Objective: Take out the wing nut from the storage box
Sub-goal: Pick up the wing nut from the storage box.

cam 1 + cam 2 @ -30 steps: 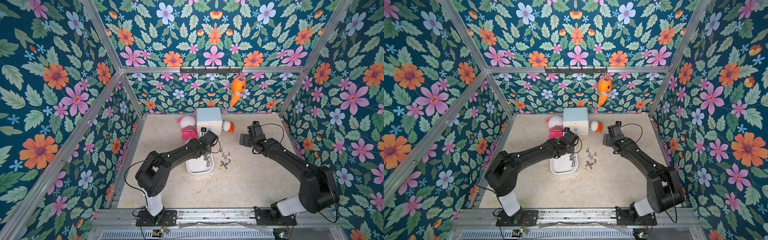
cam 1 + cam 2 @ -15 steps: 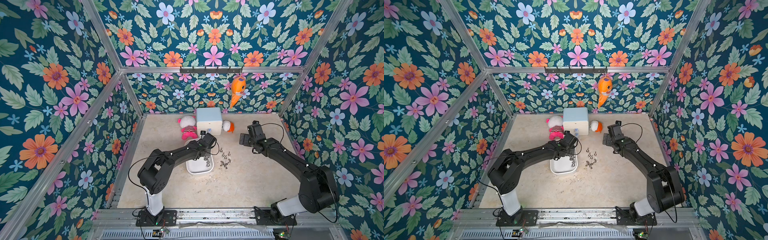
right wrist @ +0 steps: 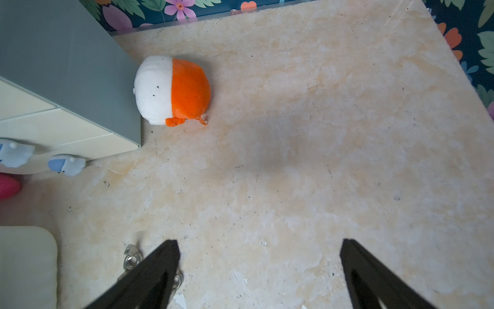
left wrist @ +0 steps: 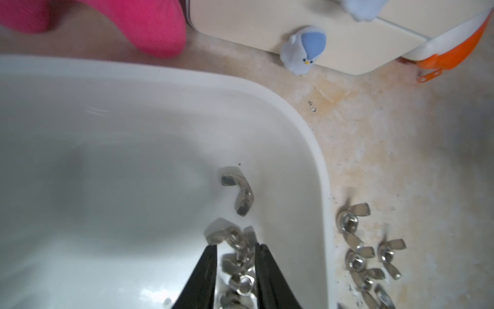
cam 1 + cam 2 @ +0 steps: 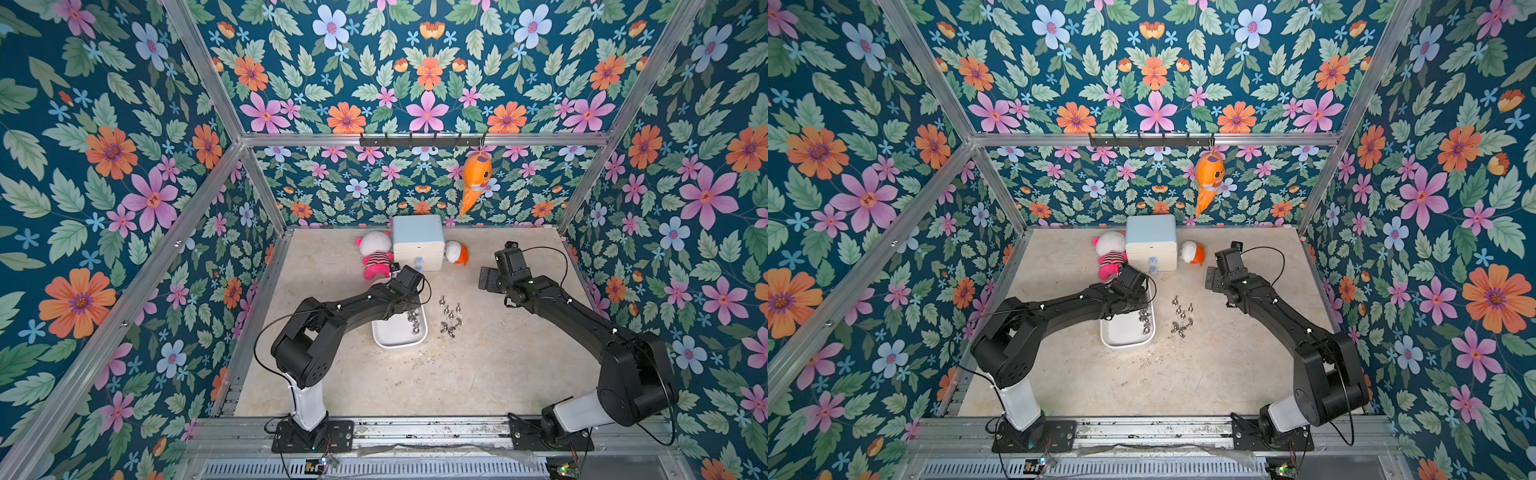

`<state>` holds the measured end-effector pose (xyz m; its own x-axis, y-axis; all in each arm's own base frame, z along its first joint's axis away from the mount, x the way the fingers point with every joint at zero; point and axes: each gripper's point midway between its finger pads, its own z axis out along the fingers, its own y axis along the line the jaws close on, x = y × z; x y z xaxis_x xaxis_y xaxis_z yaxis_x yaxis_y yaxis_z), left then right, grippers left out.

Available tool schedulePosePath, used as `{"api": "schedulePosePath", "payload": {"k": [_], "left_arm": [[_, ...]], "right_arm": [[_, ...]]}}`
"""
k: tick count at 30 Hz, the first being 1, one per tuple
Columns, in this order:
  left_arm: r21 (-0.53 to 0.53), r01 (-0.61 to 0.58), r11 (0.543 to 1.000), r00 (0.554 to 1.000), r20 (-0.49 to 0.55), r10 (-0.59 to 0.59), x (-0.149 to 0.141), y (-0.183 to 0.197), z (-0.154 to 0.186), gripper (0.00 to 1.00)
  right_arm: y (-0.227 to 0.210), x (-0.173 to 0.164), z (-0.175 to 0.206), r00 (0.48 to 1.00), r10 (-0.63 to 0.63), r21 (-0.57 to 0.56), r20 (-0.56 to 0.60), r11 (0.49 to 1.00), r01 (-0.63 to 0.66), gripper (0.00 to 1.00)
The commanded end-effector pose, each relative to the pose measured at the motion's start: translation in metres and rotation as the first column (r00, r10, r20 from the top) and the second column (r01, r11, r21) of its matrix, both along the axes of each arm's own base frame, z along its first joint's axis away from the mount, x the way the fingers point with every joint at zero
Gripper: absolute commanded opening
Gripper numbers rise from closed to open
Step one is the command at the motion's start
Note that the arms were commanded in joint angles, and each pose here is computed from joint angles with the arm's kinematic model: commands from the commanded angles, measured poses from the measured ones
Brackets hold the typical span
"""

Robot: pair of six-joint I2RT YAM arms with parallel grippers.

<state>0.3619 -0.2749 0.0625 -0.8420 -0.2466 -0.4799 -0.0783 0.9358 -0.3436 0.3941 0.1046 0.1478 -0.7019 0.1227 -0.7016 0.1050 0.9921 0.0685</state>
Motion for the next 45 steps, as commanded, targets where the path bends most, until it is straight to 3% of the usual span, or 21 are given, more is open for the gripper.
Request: {"api": "schedulePosePath", "payload": {"k": [1,18,29,45], "left_arm": [[-0.157,-0.070,0.985,0.997,-0.030,0.066,0.002,-0.014,0.009,0.31],[-0.135,-0.304,0.943,0.947,-0.151,0.284,-0.012,0.008,-0.006,0.29],[-0.121,-0.338,0.933,0.929,-0.205,0.309,-0.010,0.001,-0.023,0.30],[-0.100,-0.344,0.934,0.926,-0.204,0.319,-0.004,0.001,-0.032,0.27]], "right_arm": [[0.001,0.001,0.002,1.000,-0.004,0.006,0.007,1.000,0.004,0.99],[0.000,0.001,0.003,1.000,-0.004,0.007,0.017,1.000,0.003,0.99],[0.000,0.000,0.002,1.000,-0.003,0.007,0.018,1.000,0.003,0.99],[-0.001,-0.003,-0.001,1.000,-0.003,0.006,0.015,1.000,0.003,0.99]]}}
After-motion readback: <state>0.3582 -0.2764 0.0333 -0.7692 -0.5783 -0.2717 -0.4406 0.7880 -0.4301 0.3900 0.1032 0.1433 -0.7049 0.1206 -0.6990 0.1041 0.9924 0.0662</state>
